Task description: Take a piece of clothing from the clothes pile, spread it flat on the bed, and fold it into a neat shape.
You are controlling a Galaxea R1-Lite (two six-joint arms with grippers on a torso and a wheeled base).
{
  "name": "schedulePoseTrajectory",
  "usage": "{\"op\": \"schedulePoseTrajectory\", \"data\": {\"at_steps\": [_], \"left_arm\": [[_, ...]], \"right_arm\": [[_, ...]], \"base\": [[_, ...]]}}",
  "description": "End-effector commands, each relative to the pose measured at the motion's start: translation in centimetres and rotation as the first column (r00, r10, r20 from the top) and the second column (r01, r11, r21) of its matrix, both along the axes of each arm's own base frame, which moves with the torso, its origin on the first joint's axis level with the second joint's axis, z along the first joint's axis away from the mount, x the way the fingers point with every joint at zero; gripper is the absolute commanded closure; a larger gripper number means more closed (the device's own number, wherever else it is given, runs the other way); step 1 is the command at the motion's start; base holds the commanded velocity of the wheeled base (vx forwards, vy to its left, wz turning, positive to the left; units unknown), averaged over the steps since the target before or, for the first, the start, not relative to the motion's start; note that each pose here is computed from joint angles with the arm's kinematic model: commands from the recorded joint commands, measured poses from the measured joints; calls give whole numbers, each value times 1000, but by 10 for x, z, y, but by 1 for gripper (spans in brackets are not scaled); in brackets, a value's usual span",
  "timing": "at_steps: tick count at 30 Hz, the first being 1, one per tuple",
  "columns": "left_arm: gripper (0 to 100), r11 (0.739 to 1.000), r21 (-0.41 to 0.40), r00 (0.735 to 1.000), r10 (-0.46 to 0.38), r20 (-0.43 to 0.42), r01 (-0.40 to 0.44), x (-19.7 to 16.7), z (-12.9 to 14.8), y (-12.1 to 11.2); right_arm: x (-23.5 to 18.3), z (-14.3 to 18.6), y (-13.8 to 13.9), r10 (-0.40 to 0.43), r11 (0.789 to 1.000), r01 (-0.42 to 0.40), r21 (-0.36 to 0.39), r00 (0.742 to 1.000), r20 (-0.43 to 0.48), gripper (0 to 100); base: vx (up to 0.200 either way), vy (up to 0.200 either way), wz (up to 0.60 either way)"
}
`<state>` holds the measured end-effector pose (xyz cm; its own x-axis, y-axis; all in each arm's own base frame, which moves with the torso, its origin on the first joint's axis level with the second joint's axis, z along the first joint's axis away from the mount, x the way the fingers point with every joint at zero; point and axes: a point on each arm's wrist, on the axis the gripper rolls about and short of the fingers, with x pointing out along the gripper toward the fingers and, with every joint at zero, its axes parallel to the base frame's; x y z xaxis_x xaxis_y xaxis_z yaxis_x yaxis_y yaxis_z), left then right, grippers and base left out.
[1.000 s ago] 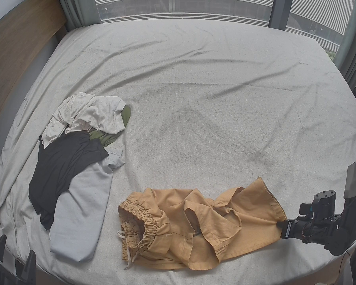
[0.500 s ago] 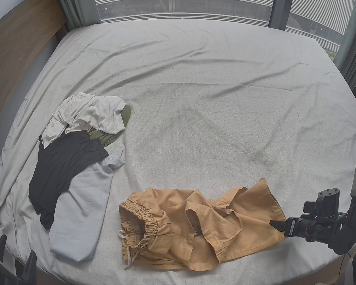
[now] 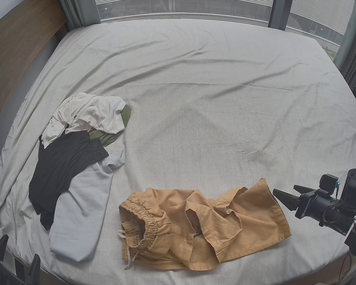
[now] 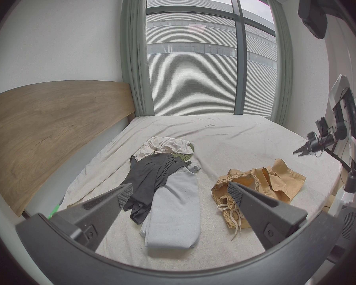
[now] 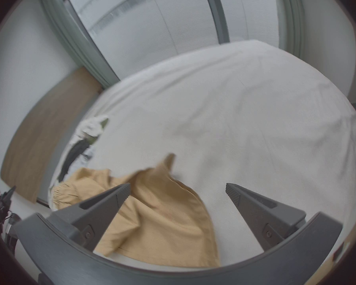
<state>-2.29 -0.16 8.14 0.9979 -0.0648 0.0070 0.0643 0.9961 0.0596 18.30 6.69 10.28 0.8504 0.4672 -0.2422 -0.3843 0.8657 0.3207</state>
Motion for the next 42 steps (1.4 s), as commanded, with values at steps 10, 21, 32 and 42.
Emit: {"op": "schedulePoseTrajectory", "data": {"at_steps": [10, 21, 32, 42], "left_arm": [[0, 1000, 7, 1000, -7, 3, 7, 0, -5, 0], [0, 1000, 8, 1000, -6, 4, 6, 0, -5, 0], [0, 1000, -2, 1000, -15, -3, 15, 0, -5, 0], [0, 1000, -27, 955, -5, 295, 14, -6, 136, 0]], "right_arm": [[0, -14, 61, 380, 925, -380, 26, 923, -58, 0], [-6, -38, 95, 553, 833, -551, 41, 828, -97, 0], [-5, -71, 109, 588, 805, -593, 34, 788, -183, 0], [-6, -78, 120, 611, 787, -616, 35, 770, -187, 0]], "base": [[0, 0, 0], [0, 0, 0], [0, 0, 0], [0, 0, 0]]}}
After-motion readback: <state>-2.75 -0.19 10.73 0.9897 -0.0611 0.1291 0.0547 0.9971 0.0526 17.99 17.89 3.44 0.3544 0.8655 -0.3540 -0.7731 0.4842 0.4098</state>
